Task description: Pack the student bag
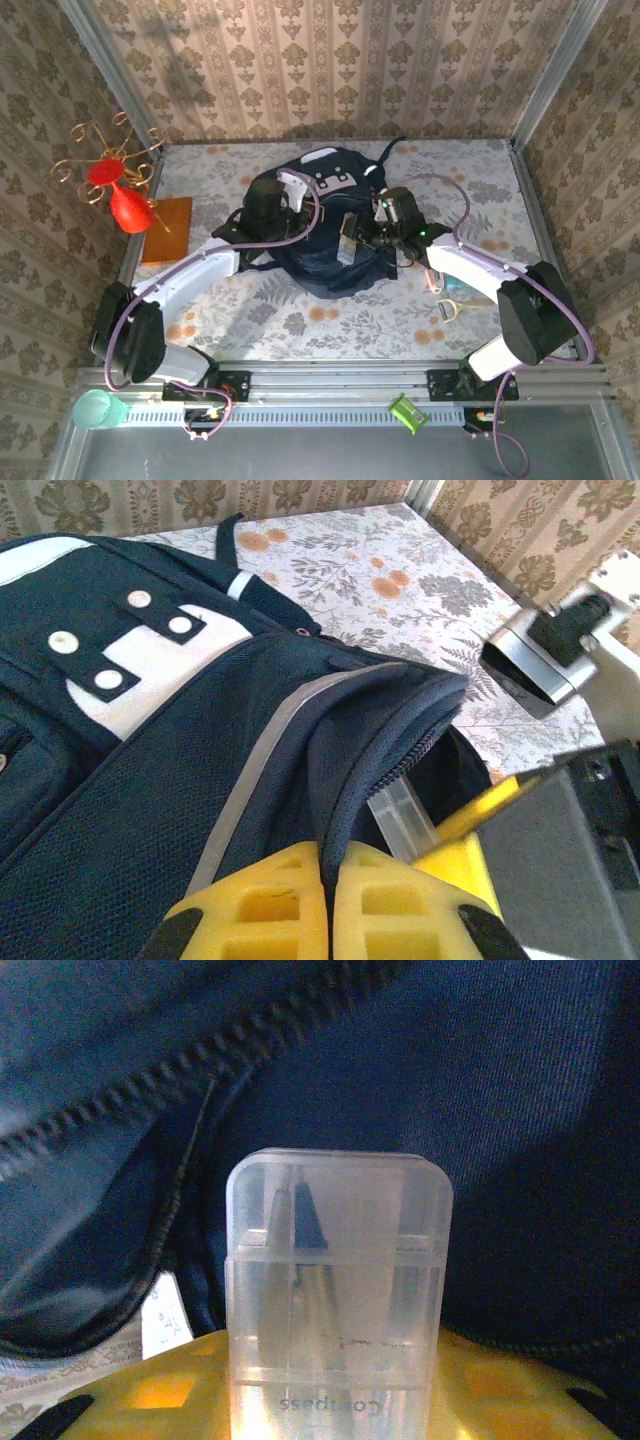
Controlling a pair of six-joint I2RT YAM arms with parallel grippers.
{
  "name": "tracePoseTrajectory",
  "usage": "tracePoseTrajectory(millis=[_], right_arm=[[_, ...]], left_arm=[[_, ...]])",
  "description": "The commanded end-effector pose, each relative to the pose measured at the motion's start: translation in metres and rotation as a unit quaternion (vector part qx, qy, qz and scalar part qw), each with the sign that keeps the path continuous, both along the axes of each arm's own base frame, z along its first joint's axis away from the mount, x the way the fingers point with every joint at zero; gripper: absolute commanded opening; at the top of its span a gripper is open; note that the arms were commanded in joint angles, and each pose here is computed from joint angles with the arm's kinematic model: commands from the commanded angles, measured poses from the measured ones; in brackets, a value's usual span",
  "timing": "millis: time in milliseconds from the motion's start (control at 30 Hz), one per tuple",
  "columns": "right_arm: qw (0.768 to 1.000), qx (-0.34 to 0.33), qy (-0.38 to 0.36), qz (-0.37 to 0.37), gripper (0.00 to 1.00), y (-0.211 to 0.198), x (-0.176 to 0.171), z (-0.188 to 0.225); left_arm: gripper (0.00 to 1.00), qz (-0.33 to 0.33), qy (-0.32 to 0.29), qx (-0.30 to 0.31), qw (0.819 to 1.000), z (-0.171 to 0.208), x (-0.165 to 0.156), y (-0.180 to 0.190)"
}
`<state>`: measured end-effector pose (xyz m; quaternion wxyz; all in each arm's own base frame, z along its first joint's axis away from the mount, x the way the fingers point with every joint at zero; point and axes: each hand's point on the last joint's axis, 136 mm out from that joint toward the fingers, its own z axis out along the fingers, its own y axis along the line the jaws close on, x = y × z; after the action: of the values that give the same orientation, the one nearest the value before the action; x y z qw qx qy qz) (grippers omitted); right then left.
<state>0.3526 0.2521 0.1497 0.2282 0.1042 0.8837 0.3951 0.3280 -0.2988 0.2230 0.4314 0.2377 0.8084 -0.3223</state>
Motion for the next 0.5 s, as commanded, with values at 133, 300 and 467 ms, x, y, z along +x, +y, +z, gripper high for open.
tracePoseTrajectory(millis=[133, 300, 467], right_arm=[[0.998, 0.057, -0.004, -0.008, 0.39, 0.022, 0.027, 0.018], [0.994, 0.062, -0.01, -0.085, 0.4, 0.016, 0.048, 0.011], [0.983, 0.062, -0.034, -0.168, 0.45, 0.008, 0.062, 0.014]], left_arm=[[0.0, -0.026, -0.052, -0.082, 0.995, 0.059, -0.013, -0.017], [0.0, -0.026, -0.055, -0.101, 0.993, 0.07, -0.015, -0.021], [0.0, -0.022, -0.061, -0.124, 0.99, 0.085, -0.014, -0.024]])
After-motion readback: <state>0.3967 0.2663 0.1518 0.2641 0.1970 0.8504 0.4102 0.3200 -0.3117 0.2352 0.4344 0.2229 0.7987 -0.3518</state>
